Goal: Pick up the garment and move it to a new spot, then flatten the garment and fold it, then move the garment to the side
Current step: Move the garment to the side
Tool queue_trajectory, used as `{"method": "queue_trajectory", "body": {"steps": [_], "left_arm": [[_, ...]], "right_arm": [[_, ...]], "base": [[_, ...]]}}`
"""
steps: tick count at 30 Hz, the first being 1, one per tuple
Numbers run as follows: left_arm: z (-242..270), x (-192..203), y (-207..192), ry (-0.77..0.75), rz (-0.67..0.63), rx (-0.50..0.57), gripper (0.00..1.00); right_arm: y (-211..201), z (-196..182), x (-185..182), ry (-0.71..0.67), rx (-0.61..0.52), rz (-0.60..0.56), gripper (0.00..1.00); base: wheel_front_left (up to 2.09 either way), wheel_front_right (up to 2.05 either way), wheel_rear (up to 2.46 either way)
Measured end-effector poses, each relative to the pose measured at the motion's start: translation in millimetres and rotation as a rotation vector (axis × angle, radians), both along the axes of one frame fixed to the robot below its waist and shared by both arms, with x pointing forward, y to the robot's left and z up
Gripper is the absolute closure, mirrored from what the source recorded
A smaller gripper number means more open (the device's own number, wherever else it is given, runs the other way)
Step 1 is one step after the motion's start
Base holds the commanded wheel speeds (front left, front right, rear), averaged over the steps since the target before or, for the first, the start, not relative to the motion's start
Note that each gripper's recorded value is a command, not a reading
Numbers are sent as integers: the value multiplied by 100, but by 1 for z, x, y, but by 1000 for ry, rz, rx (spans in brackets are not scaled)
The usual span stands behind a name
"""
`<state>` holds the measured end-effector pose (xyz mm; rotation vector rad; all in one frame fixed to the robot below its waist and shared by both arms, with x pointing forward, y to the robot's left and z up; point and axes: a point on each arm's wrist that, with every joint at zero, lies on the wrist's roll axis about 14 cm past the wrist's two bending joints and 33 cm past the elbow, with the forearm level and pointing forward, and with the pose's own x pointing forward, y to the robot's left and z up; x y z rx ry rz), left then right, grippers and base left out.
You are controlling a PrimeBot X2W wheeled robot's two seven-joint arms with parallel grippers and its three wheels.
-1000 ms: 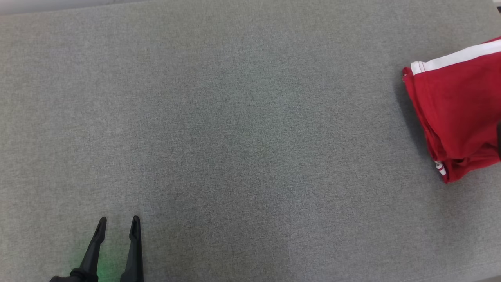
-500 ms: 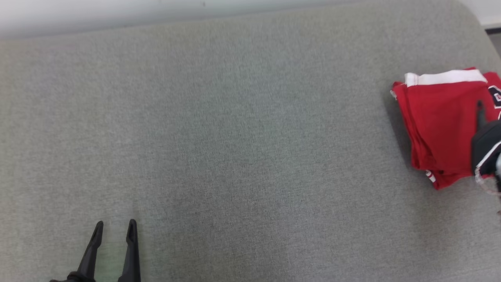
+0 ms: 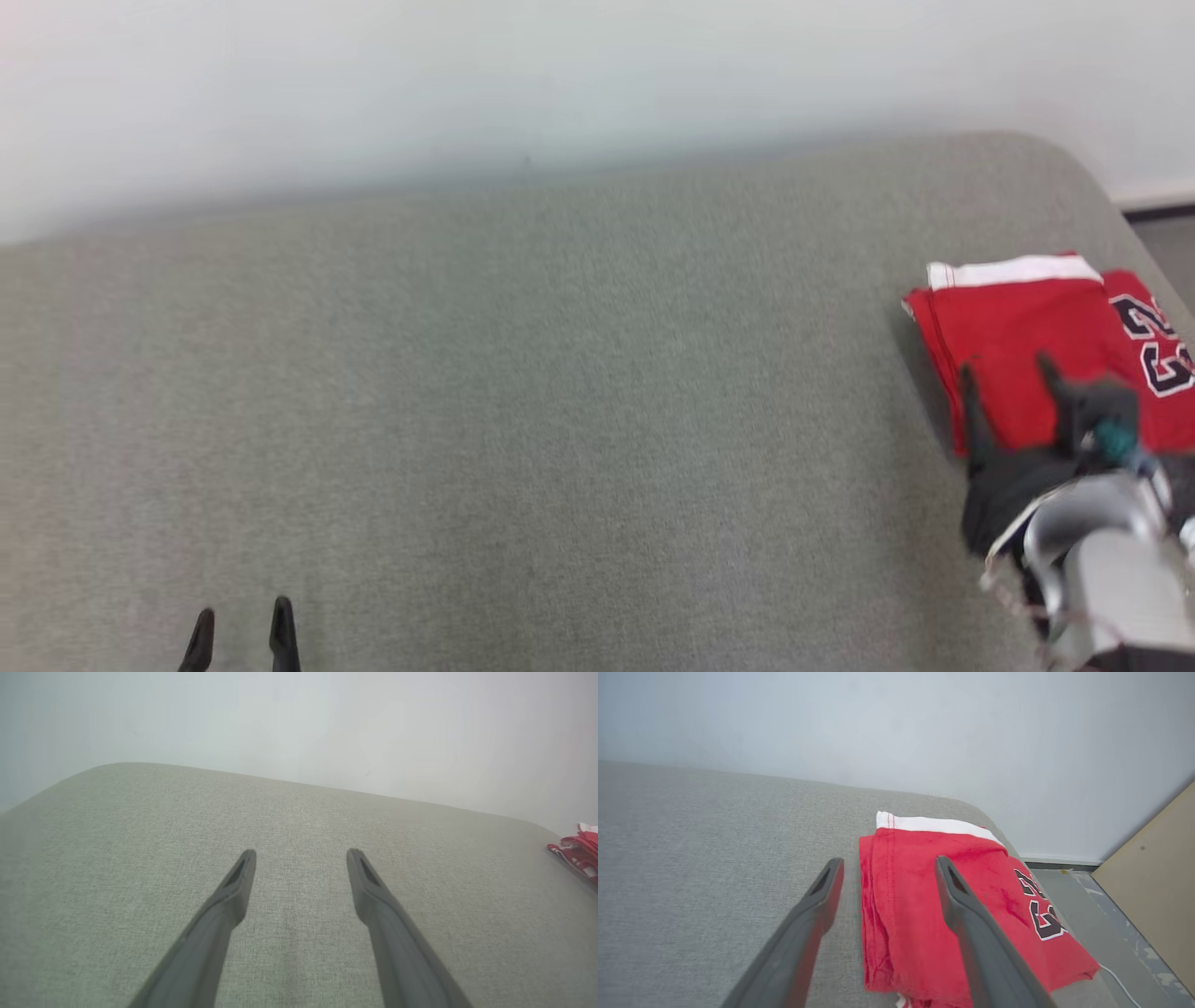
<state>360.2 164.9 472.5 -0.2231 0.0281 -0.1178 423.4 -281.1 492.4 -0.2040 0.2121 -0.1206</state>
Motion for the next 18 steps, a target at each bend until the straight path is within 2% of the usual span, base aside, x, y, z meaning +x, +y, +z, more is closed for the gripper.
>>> {"method": "queue_trajectory", "body": {"steps": [8,18], "left_arm": [[11,-26,18,-32,66,14,0],[8,-46,37,-28,125,34,0]], "right_arm": [[62,-6,-32,-79,127,106,0],[107,-10,-64,-149,220,202,0]], "base": [[0,0,0],[0,0,0]]}}
